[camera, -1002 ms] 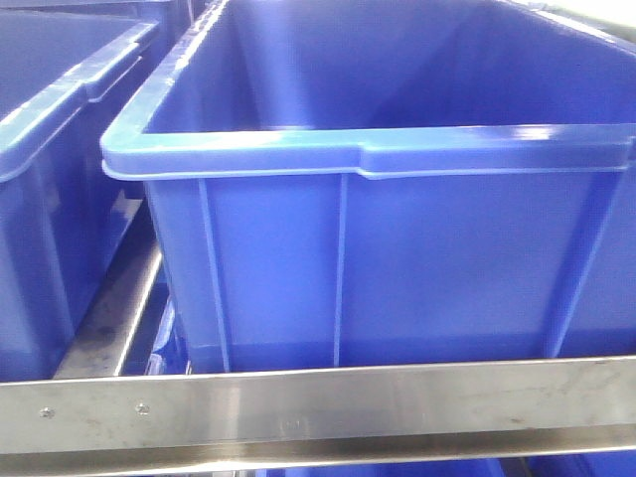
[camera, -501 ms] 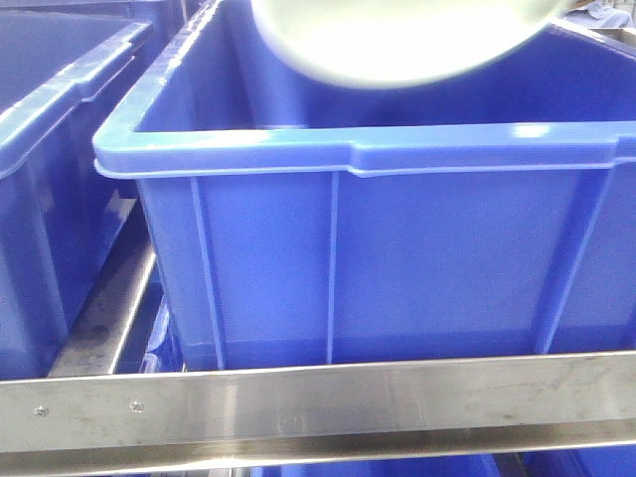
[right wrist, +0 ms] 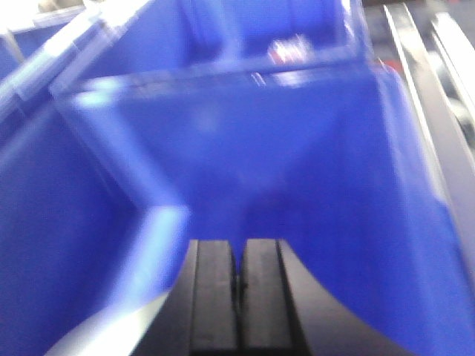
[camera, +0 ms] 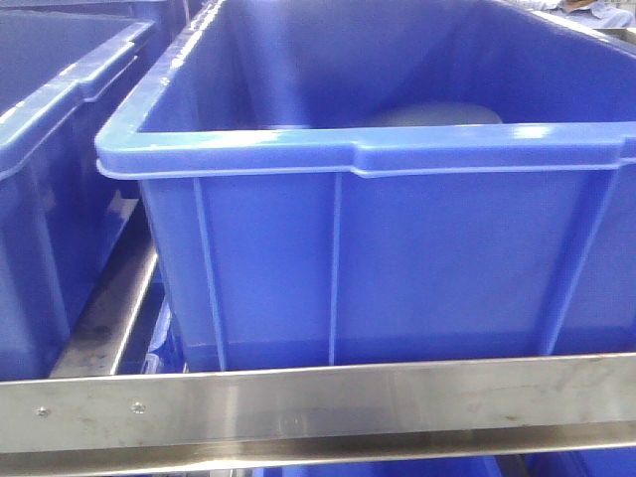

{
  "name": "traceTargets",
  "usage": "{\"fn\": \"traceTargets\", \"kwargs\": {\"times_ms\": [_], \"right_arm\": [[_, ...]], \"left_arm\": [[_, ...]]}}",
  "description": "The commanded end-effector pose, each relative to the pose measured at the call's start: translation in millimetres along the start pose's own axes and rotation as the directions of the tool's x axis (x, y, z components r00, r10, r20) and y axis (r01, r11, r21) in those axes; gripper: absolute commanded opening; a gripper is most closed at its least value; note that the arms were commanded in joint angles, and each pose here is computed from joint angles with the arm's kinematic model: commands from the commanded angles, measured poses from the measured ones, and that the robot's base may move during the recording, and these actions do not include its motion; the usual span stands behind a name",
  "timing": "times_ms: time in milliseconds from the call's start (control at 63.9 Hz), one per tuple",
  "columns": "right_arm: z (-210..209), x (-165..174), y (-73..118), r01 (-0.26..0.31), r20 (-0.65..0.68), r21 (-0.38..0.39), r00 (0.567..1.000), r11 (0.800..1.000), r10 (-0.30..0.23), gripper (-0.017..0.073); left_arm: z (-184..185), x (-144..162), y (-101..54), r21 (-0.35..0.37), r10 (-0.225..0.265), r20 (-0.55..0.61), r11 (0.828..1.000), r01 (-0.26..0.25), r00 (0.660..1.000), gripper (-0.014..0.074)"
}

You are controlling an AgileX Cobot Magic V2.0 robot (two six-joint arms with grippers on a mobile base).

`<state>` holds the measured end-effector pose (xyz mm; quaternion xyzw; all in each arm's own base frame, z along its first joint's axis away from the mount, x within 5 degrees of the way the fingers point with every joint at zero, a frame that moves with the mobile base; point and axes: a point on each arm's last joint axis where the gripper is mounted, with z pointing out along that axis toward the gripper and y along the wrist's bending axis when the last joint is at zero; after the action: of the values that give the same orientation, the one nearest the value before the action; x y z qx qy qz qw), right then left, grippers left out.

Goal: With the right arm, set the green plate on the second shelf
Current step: 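Lower the plate with the right gripper into the blue bin, then open the right gripper and withdraw it from the bin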

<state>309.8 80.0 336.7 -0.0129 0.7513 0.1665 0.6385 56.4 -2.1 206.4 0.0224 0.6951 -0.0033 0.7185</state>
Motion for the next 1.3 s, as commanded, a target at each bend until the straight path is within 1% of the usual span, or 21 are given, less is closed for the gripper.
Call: {"fn": "traceTargets", "kwargs": {"times_ms": [0,157,251,548,626,767,877,955,1065,1159,1221,1284], "right_arm": [[-23.8,-38.9,10.2,0.019,0.153,-0.041,0.988,0.999,-0.013,0.005],[-45.7,-55.5,14.6,0.024,0.21,-0.051,0.978,0.998,-0.013,0.005],[-46.0,-56.8,15.1,0.026,0.225,-0.057,0.974,0.998,-0.012,0.005],[-41.8,-53.2,14.1,0.024,0.207,-0.052,0.978,0.998,-0.013,0.005],[-46.9,-56.3,12.5,0.025,0.214,-0.044,0.977,0.999,-0.015,0.005],[-72.2,-72.7,12.7,0.026,0.268,-0.035,0.963,0.999,-0.016,0.005],[-112.9,-89.4,15.0,0.026,0.301,-0.016,0.953,1.0,-0.02,0.005],[-146.3,-96.1,16.6,0.025,0.297,0.007,0.955,1.0,-0.026,0.005],[-183.3,-94.9,7.8,0.055,0.279,0.105,0.957,0.993,-0.082,0.005],[-211.8,-80.6,-3.5,0.067,0.286,0.205,0.95,0.977,-0.125,0.005],[-225.5,-66.3,-8.5,0.078,0.311,0.247,0.937,0.966,-0.155,0.005],[-237.7,-48.7,-10.5,0.101,0.348,0.263,0.918,0.96,-0.192,0.005]], "left_arm": [[-0.1,5.3,-0.2,0.0,-0.002,0.056,1.0,0.002,0.998,0.013],[-0.1,5.3,-0.2,0.0,-0.002,0.056,1.0,0.002,0.998,0.013],[-0.1,5.3,-0.2,0.0,-0.002,0.056,1.0,0.002,0.998,0.013],[-0.1,5.3,-0.2,0.0,-0.002,0.056,1.0,0.002,0.998,0.013],[-0.1,5.3,-0.2,0.0,-0.002,0.056,1.0,0.002,0.998,0.013],[-0.1,5.3,-0.2,0.0,-0.002,0.056,1.0,0.002,0.998,0.013],[-0.1,5.3,-0.2,0.0,-0.002,0.056,1.0,0.002,0.998,0.013],[-0.1,5.3,-0.2,0.0,-0.002,0.056,1.0,0.002,0.998,0.013],[-0.1,5.3,-0.2,0.0,-0.002,0.056,1.0,0.002,0.998,0.013],[-0.1,5.3,-0.2,0.0,-0.002,0.056,1.0,0.002,0.998,0.013],[-0.1,5.3,-0.2,0.0,-0.002,0.056,1.0,0.002,0.998,0.013],[-0.1,5.3,-0.2,0.0,-0.002,0.056,1.0,0.002,0.998,0.013]]}}
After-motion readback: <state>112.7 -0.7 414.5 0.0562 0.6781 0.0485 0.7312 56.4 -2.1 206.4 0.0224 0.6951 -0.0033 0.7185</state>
